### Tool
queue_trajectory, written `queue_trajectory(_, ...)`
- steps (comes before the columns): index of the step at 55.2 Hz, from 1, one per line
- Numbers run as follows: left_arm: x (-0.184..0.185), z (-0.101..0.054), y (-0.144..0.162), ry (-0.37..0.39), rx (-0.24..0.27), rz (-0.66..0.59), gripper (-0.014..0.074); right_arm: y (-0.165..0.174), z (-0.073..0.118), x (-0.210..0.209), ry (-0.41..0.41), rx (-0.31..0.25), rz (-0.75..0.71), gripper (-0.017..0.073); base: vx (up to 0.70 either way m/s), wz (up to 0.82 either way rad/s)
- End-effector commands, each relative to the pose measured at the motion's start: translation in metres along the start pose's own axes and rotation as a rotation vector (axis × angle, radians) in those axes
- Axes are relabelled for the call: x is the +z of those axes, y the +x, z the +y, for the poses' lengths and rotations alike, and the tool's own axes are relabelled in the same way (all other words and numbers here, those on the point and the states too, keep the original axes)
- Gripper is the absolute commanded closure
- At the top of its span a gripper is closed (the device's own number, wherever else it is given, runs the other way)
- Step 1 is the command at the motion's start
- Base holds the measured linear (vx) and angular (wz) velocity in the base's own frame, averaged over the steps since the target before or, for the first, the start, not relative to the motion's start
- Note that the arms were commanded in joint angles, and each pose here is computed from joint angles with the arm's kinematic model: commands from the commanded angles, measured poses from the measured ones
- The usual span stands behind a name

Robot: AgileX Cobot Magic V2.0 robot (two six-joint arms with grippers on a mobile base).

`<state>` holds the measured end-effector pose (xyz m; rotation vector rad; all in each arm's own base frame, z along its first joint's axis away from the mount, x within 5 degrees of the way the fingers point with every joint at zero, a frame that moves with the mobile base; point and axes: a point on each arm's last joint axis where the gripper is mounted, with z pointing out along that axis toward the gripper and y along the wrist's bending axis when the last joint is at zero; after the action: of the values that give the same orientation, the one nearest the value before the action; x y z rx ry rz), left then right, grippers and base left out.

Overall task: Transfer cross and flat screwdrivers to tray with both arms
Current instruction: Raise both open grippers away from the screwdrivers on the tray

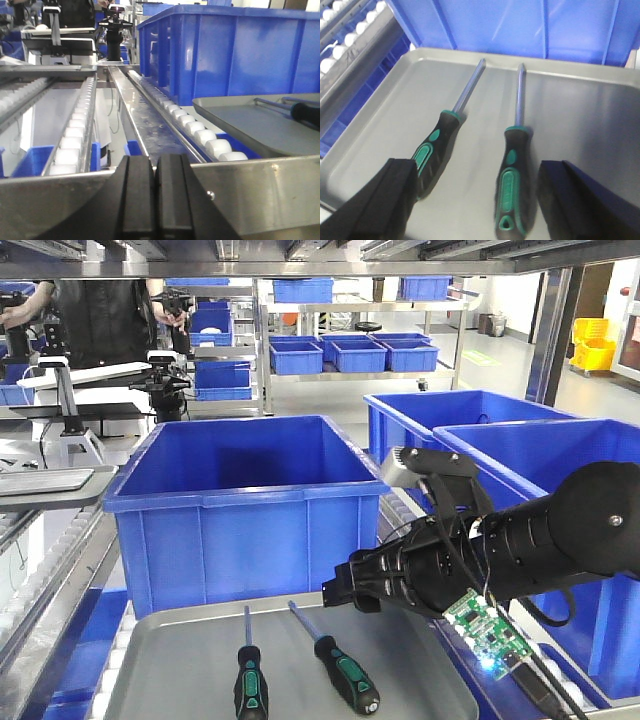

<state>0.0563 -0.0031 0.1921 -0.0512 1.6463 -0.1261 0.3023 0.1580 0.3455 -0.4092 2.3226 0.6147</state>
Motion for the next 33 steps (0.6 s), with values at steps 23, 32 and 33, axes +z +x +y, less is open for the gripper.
queue_trajectory(23, -0.0029, -0.0017, -0.0151, 0.015, -0.02, -0.113, 0.0599, -0.016, 0.0075, -0.022, -0.014, -0.007, -0.119, -0.0006, 0.0, 0.0)
queue_trajectory(32, -0.0029, -0.0017, -0.0151, 0.015, -0.02, -0.113, 0.0599, -0.016, 0.0075, -0.022, -0.014, -0.007, -0.119, -0.0006, 0.0, 0.0)
queue_trajectory(33, -0.0029, -0.0017, -0.0151, 0.015, -0.02, -0.113, 0.0599, -0.016, 0.0075, -0.022, -0.014, -0.007, -0.119, -0.0006, 0.0, 0.0)
